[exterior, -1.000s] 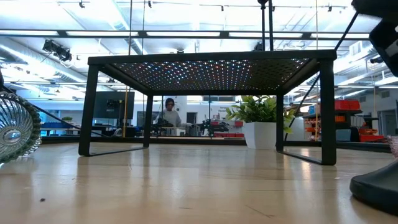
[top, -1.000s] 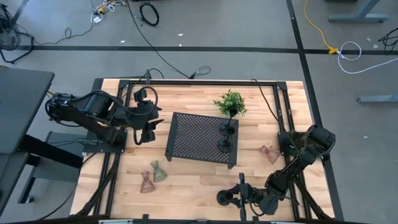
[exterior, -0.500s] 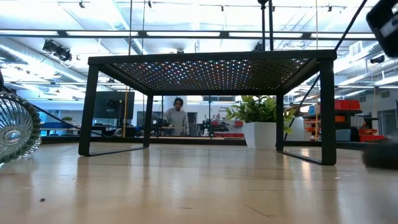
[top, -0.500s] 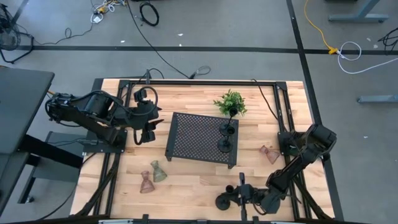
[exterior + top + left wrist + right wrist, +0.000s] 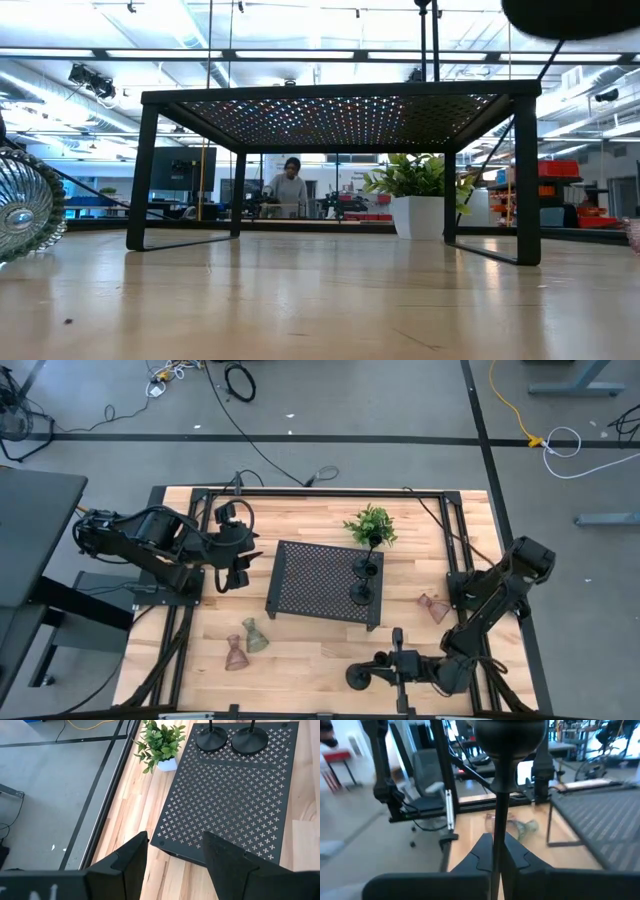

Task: Pick & Place candle stick holders
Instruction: Put the black metal candle holder on the shelf

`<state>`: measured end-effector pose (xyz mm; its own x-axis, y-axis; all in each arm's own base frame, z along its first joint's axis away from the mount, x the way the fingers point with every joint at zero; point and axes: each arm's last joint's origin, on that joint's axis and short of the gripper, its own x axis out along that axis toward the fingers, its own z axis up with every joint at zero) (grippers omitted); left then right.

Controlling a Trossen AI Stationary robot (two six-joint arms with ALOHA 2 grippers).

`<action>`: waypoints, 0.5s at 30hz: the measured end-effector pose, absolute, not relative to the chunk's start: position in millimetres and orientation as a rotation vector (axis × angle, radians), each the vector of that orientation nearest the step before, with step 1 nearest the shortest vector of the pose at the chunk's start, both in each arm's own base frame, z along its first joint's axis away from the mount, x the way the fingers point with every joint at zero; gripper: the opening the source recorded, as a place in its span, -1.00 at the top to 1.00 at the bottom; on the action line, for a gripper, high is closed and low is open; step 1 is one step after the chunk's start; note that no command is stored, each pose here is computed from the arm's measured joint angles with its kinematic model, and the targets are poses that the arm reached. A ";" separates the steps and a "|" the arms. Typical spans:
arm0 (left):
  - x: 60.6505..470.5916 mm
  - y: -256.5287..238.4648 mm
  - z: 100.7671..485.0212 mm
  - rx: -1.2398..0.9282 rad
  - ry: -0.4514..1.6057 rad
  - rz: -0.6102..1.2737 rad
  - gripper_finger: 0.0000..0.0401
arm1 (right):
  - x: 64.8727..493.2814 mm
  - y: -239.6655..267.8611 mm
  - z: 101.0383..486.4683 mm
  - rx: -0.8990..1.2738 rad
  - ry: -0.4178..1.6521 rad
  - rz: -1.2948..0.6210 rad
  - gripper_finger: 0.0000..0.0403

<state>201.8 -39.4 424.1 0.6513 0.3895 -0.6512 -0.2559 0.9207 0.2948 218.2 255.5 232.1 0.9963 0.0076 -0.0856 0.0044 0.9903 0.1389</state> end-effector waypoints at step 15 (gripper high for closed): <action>201.5 -39.4 423.9 0.162 0.779 0.378 0.04 | 256.3 239.5 315.2 -0.048 0.158 -0.206 0.98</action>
<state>201.5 -39.4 423.9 0.6490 0.3900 -0.6532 -0.2717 0.9208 0.2798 256.3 239.5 315.2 0.9664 -0.2078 -0.1509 0.2003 0.9777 -0.0638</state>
